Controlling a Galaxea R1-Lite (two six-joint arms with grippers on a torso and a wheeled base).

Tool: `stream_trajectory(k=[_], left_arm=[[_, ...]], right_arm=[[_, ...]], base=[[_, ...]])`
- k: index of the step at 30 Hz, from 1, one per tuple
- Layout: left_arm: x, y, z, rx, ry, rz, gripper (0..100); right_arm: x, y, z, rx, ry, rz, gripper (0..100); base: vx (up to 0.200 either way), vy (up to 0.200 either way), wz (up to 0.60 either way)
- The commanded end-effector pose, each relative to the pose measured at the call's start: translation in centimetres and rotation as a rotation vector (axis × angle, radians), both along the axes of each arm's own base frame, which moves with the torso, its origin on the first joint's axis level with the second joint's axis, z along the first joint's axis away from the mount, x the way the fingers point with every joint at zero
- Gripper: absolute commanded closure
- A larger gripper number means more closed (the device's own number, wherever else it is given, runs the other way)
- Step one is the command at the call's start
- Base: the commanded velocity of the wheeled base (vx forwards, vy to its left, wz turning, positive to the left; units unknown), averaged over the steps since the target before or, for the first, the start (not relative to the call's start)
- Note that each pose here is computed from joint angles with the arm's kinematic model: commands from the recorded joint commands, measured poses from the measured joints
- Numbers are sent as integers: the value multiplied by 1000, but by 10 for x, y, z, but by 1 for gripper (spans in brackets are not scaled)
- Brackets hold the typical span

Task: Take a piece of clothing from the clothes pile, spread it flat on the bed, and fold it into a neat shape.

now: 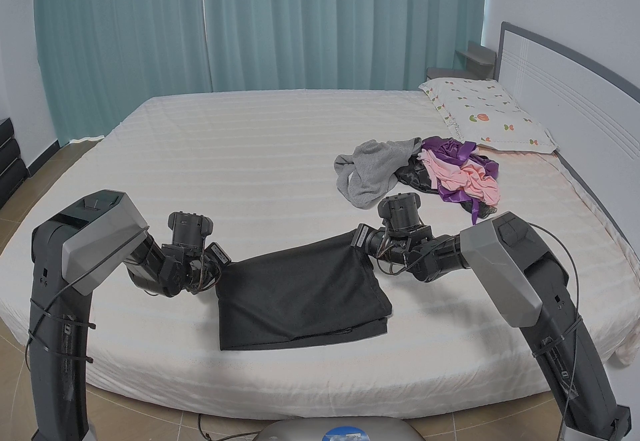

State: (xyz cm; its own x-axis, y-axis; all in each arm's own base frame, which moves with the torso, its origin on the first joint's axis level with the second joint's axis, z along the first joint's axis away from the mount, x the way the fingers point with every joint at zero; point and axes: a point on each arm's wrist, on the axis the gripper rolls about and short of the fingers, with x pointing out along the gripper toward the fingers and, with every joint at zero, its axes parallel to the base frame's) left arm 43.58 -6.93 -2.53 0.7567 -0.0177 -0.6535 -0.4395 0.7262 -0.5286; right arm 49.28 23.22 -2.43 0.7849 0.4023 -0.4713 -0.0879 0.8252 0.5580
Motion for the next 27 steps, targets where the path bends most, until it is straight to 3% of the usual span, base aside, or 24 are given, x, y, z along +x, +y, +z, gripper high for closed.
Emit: stream_trajectory(k=[1, 8, 9, 10, 16, 21, 25, 27], left_arm=[[1, 0, 0, 0, -1, 1, 100], [1, 0, -1, -2, 4, 1, 100], [1, 0, -1, -2, 4, 1, 100], [1, 0, -1, -2, 4, 1, 0], [0, 0, 0, -5, 4, -1, 0], [-1, 4, 2, -15, 2, 8, 0], [-2, 9, 12, -71, -10, 44, 0], [-8, 15, 24, -133, -10, 45, 0]], right_arm=[[0, 2, -11, -8, 15, 0, 100], [1, 1, -11, -9, 16, -1, 100], [0, 2, -11, -10, 15, 1, 0], [0, 2, -11, -11, 17, 1, 0], [0, 2, -4, 1, 14, -4, 0], [-8, -9, 20, 24, 38, -34, 0], [-36, -22, 34, 13, 113, -24, 0], [-62, -32, 40, 10, 174, 29, 0]], base=[[0, 0, 0], [0, 0, 0], [0, 0, 0], [0, 0, 0], [0, 0, 0], [0, 0, 0], [0, 0, 0], [0, 0, 0]])
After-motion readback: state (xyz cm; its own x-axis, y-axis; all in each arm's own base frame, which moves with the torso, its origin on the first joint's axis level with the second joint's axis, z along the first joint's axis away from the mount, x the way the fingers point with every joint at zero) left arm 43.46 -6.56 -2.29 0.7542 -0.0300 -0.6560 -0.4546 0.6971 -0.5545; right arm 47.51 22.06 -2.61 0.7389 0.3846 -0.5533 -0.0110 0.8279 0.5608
